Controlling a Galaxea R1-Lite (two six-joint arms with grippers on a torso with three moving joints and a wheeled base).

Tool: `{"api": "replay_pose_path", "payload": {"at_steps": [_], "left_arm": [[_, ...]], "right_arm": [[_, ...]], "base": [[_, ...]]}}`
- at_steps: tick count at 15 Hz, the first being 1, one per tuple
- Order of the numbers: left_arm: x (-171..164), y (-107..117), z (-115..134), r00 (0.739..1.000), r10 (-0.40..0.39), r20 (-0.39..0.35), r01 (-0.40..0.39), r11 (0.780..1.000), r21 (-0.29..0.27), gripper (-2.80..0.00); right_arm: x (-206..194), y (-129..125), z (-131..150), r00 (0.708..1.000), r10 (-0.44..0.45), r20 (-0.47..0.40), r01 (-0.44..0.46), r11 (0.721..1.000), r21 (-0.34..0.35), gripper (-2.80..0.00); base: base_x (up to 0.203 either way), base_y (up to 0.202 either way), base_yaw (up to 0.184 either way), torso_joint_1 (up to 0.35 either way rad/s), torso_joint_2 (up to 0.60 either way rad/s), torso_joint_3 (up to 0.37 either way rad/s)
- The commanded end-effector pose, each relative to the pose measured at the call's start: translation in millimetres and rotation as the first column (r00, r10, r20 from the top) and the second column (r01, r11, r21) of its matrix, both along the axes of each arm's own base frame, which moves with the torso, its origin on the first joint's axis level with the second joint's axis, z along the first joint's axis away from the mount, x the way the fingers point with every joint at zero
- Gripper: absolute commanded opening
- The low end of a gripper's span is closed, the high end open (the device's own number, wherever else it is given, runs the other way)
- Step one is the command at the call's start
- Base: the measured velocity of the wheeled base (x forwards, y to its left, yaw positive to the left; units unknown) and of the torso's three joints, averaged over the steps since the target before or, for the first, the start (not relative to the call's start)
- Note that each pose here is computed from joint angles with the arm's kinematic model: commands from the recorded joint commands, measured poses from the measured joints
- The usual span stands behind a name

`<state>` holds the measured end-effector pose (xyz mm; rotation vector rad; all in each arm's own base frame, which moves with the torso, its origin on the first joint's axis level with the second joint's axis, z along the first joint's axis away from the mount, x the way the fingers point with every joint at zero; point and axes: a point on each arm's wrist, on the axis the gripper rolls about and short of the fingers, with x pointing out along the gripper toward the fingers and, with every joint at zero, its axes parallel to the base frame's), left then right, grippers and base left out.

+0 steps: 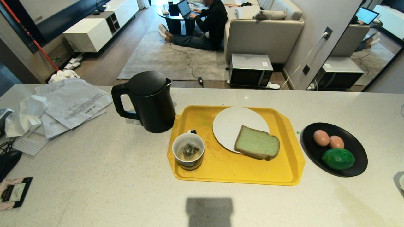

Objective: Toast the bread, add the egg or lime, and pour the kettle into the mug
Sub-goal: Pick up the bread slice

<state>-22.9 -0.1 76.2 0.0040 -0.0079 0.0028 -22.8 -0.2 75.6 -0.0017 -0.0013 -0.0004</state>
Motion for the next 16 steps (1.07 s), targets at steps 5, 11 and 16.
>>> {"api": "replay_pose_path", "payload": {"at_steps": [5,11,16], "left_arm": [[0.1,0.0,0.1,1.0,0.002,0.0,-0.002,1.0,-0.002,-2.8],[0.1,0.0,0.1,1.0,0.002,0.0,-0.002,1.0,-0.002,-2.8],[0.0,0.0,0.1,1.0,0.002,0.0,-0.002,1.0,-0.002,-2.8]], "right_arm": [[0.1,0.0,-0.4,1.0,0.0,-0.001,0.0,1.0,0.002,-2.8],[0.1,0.0,-0.4,1.0,0.0,-0.001,0.0,1.0,0.002,-2.8],[0.1,0.0,-0.4,1.0,0.0,-0.001,0.0,1.0,0.0,-2.8]], "base": [[0.0,0.0,0.0,0.0,0.0,0.0],[0.0,0.0,0.0,0.0,0.0,0.0],[0.0,0.0,0.0,0.0,0.0,0.0]]}}
